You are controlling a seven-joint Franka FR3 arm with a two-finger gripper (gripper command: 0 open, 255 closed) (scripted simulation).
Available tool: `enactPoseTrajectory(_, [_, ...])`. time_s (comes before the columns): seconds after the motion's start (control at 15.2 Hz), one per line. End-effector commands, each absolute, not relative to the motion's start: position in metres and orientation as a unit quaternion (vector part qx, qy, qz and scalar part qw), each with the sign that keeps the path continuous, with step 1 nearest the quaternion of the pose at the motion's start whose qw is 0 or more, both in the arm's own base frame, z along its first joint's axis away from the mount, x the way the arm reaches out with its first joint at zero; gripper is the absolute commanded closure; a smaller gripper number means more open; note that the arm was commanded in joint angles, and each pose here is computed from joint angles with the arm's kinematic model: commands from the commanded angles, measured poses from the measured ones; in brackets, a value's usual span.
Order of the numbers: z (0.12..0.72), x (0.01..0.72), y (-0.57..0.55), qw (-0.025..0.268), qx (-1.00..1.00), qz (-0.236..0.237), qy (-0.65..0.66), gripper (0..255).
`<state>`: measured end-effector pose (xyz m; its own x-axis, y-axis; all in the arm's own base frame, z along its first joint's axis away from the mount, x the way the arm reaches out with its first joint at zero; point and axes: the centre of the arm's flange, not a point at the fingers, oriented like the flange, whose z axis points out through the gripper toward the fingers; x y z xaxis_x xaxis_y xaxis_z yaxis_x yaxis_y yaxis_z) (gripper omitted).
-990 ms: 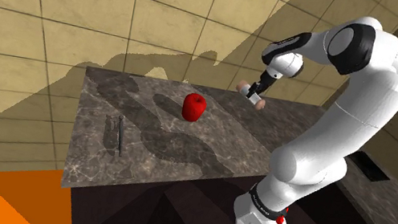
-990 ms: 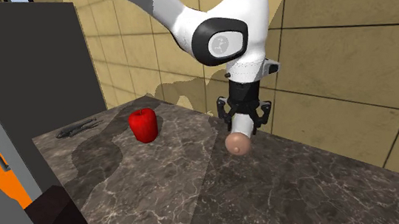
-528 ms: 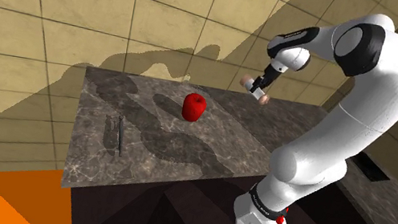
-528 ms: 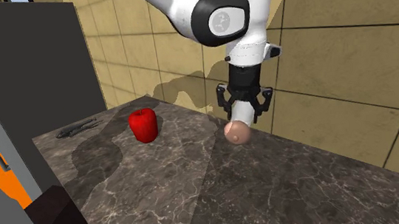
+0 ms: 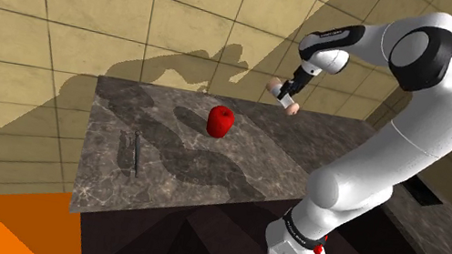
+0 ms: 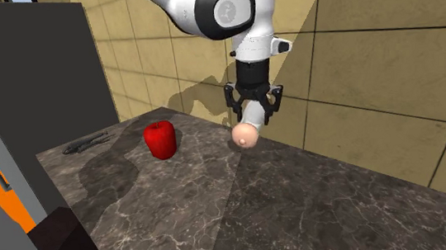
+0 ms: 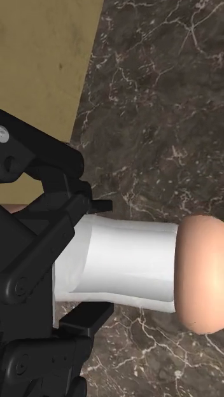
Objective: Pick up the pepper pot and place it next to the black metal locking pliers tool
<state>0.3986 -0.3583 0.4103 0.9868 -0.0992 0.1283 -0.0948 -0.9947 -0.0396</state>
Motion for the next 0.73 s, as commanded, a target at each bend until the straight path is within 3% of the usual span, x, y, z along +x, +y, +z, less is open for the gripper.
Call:
enactPoseTrajectory(0.0, [0.410,0.403,-0.333,0.017,-0.997,-0.065,0.049,255])
enactPoseTrajectory(0.66, [0.411,0.450,-0.209,0.017,-0.997,-0.065,0.049,255])
